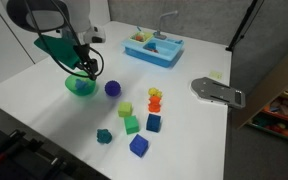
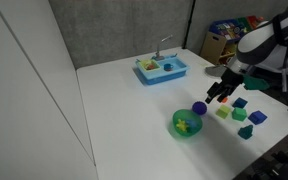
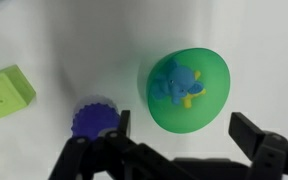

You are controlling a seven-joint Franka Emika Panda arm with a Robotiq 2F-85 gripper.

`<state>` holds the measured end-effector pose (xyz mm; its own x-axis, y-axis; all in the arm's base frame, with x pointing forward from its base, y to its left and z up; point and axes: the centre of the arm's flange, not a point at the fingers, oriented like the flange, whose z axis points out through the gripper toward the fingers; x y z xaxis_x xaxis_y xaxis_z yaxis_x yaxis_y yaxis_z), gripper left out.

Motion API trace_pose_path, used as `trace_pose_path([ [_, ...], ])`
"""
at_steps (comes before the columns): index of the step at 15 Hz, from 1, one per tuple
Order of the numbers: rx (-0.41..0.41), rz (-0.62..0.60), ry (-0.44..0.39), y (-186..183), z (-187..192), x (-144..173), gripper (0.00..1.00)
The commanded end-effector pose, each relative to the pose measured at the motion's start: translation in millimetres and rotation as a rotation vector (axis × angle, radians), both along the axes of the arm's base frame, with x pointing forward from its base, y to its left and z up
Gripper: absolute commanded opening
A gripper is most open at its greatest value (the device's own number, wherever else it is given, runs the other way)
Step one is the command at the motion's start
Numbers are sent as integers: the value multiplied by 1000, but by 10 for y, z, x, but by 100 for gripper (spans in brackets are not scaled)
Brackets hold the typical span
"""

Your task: Put the blue thing into the bowl

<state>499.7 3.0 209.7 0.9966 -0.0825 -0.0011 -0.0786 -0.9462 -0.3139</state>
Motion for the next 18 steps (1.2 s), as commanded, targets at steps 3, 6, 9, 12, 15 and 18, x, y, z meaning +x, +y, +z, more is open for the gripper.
trace_pose_path([
  [3,-47,-161,37,-68,488,33,100],
  [6,-34,-129,13,-74,310,38,100],
  [9,-34,-127,23,-70,259,25,100],
  [12,-62,-143,68,-76,241,-87,100],
  [15,-90,-134,76,34,426,-120,100],
  [18,-121,-135,80,192,704,-123,100],
])
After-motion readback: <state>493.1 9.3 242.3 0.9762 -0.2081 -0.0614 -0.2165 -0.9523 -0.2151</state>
